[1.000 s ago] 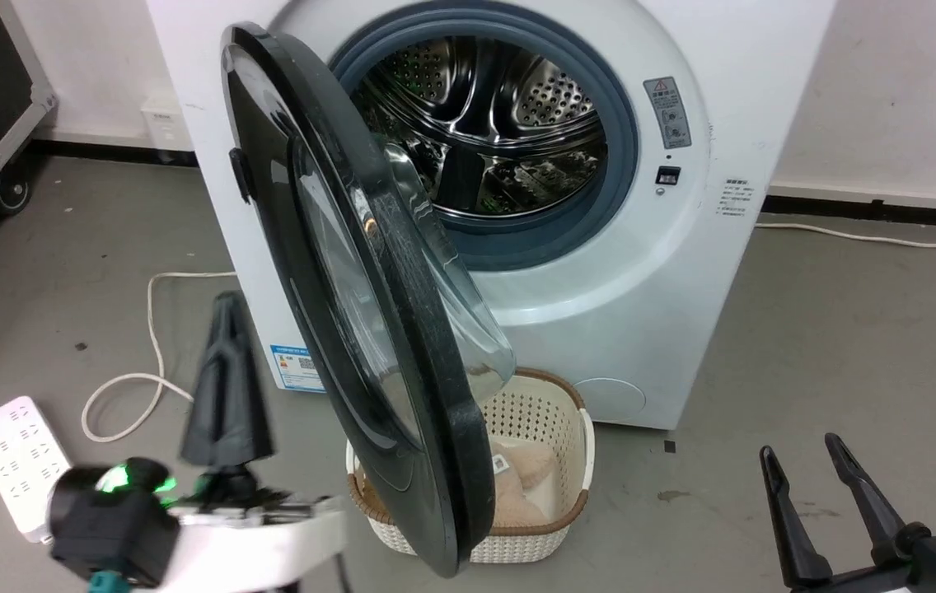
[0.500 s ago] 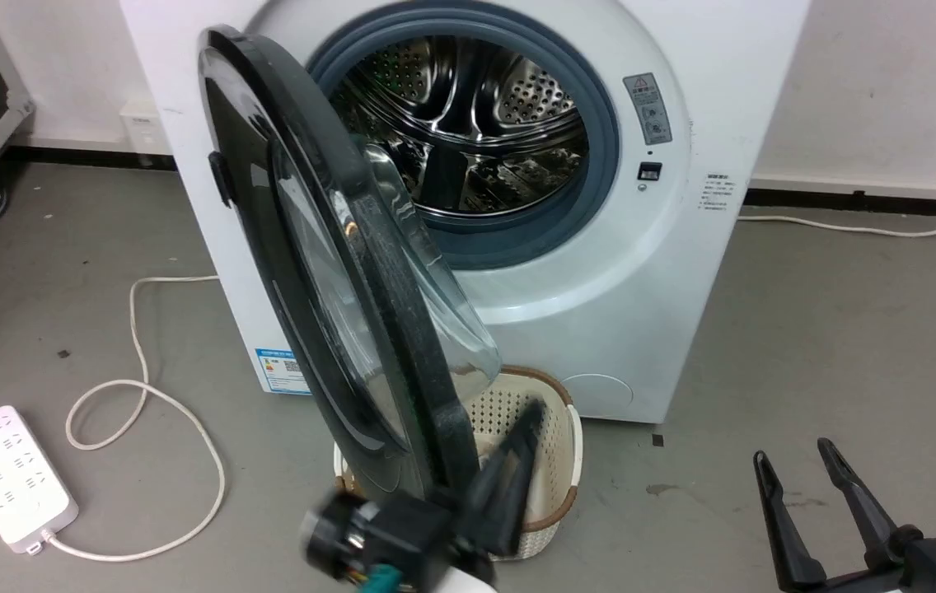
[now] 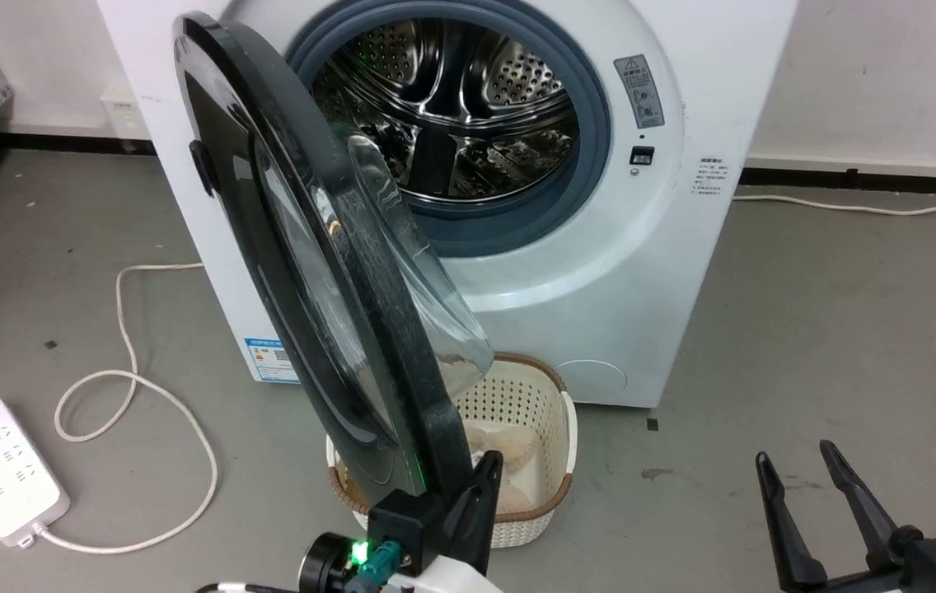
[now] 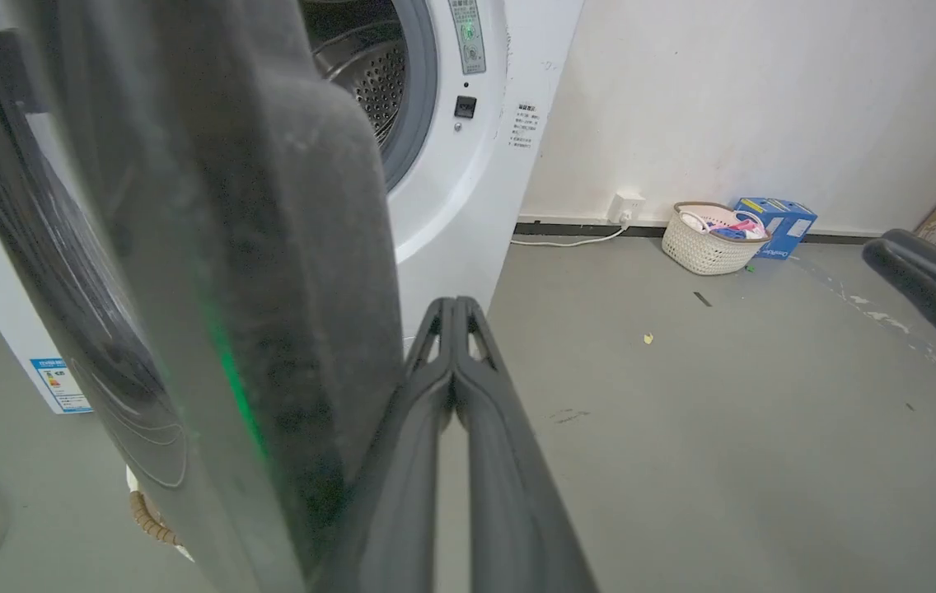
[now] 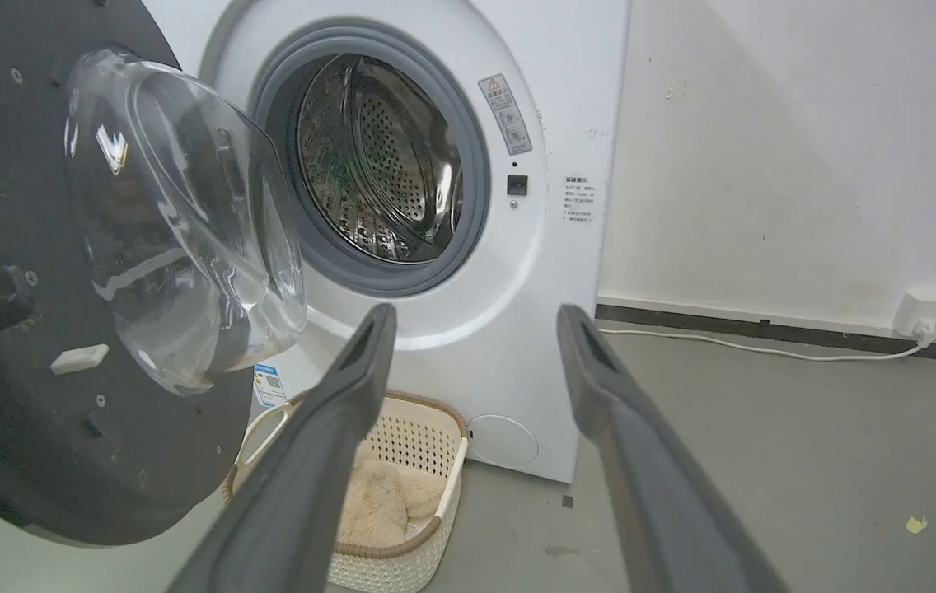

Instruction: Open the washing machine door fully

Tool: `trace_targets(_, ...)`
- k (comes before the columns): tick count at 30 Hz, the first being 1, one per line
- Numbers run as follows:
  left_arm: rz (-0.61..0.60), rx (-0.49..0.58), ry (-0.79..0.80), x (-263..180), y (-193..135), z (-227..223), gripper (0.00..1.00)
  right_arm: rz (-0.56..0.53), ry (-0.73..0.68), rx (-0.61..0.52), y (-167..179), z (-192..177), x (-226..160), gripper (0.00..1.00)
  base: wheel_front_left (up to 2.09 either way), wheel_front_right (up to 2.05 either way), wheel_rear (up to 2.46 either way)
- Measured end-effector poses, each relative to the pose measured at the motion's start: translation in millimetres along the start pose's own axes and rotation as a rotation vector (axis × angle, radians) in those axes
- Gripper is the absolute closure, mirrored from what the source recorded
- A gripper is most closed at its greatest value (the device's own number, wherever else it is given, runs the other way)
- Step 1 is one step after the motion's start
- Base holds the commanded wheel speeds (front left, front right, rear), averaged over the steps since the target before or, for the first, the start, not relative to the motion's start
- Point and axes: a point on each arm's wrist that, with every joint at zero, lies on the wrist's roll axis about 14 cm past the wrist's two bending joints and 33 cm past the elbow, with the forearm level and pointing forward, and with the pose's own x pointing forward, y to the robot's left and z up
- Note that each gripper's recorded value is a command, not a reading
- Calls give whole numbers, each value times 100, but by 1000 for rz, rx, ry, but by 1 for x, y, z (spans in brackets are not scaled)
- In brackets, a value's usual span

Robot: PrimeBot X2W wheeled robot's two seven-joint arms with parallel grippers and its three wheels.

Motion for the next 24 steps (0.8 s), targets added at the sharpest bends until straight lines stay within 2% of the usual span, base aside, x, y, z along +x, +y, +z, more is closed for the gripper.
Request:
trace_targets(13,113,19,-11,-27,39,2,100,98,-5,27,33,-1,18,0,0,0,0)
trace_targets(24,427,68,-10,-85,134,15,100,245,22,55,82,-12,38,0,0,0,0)
